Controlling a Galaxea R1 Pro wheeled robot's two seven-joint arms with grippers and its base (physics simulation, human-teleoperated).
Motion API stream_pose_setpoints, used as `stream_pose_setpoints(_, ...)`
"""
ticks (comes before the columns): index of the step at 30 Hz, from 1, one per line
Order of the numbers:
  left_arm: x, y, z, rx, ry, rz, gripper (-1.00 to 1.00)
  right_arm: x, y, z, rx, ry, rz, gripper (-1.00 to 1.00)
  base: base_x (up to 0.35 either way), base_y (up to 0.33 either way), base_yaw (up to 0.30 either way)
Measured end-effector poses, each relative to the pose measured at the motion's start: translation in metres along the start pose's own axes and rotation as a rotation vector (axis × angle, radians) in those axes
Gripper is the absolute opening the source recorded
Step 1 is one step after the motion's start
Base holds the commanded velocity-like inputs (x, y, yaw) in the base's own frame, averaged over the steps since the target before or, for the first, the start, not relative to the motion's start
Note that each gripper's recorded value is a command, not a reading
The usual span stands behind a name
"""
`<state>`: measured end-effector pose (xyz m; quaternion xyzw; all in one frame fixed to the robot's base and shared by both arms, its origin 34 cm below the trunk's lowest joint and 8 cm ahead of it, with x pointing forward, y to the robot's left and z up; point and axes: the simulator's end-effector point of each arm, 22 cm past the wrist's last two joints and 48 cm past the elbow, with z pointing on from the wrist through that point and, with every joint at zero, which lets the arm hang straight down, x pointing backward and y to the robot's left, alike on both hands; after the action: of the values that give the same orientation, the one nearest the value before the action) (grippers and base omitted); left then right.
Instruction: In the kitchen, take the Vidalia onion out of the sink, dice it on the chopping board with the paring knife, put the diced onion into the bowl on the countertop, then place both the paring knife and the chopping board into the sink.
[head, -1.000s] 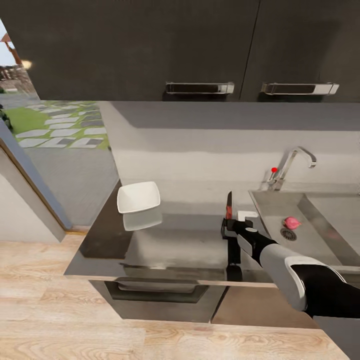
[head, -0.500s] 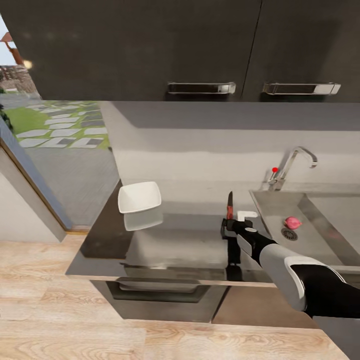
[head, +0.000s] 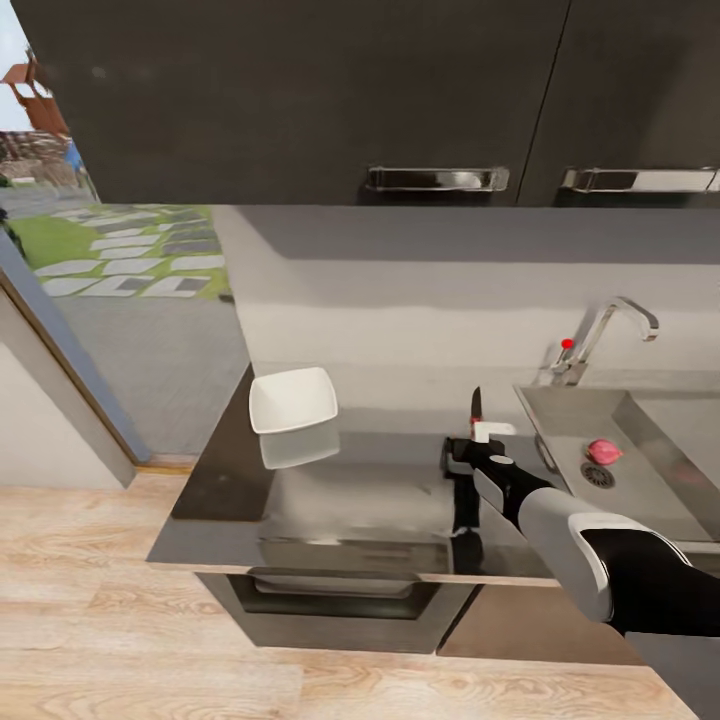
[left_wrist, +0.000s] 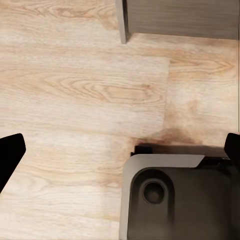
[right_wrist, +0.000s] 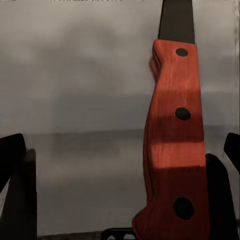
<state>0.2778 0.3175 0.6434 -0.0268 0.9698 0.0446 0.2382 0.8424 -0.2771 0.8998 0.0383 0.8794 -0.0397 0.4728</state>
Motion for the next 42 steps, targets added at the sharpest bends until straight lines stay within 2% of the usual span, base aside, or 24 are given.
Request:
stream_pose_setpoints(19,0.0,-0.0003,0.0002,0.0,0.001,0.0,1.0,0.0004,0.0007,0.0004,-0.001,0.001,0.0,1.0,0.003,-0.257,0.0)
stream_pose_setpoints(42,-0.0001,0.0005,0.0001,-0.001,0.0,0.0,1.0,0.0006,0.0091,-0.0005,-0.012,0.001,0.002,1.0,0.039,0.015,0.0)
